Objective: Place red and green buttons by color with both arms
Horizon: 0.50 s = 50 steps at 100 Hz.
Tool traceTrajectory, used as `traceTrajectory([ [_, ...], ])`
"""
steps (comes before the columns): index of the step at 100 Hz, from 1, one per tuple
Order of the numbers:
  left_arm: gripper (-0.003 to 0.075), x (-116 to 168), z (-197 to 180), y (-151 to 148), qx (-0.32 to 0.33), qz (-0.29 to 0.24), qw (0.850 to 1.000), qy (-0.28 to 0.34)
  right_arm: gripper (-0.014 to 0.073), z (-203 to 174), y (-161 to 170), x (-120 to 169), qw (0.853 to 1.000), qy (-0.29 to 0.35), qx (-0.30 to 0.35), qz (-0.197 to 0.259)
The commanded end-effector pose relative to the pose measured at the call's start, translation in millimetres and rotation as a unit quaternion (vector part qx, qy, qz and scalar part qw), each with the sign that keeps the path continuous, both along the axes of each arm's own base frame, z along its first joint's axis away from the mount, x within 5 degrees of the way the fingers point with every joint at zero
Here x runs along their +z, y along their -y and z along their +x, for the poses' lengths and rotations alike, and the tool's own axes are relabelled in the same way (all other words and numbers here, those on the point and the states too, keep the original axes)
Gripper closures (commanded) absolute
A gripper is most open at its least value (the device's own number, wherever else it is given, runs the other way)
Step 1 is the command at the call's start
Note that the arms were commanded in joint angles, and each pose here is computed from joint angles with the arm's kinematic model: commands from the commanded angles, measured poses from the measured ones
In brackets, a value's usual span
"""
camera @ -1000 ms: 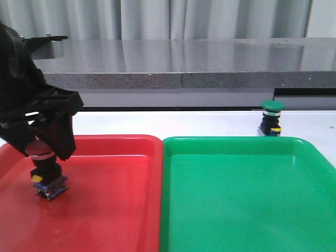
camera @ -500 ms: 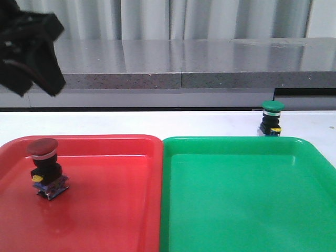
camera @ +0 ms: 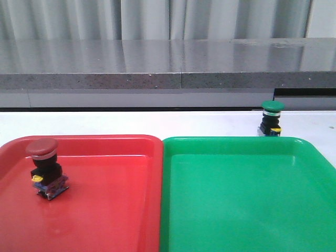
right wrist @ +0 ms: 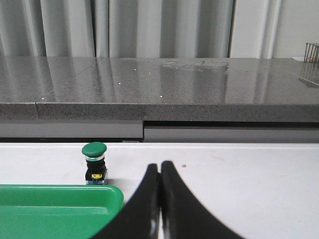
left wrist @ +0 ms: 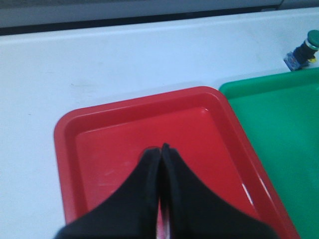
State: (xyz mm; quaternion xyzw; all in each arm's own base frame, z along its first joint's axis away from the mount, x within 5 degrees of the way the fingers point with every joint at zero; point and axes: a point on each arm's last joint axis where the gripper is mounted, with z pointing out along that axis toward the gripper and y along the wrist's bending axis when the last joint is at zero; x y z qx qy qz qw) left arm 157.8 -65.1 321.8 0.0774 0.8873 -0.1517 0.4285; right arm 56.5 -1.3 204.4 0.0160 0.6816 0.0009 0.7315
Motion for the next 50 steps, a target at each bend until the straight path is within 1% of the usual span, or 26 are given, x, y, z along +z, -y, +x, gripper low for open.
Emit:
traceTrajectory([
  [1,0.0741,12.6,-13.9,-11.8,0.021,-0.017,0.997,0.069,0.0659,-3.9,-0.6,14.3,0.998,0.057,0.001,-0.007],
  [4,0.0741,11.2,-21.8,-16.3,0.032,-0.023,0.997,0.061,0.0659,-3.9,-0.6,14.3,0.998,0.057,0.001,-0.007],
  [13,0.0741,5.2,-38.7,-29.5,0.050,0.008,0.997,0.059,0.0659,-3.9,-0.6,14.3,0.998,0.057,0.001,-0.007],
  [37,0.0741,-3.8,-77.2,-52.9,0.105,0.021,0.986,0.124,0.0659,-3.9,-0.6,14.3,0.998,0.057,0.001,-0.007],
  [50,0.0741,-15.8,-92.5,-58.8,0.126,0.020,0.981,0.143,0.0659,-3.9,-0.6,14.3,0.998,0.057,0.001,-0.007],
])
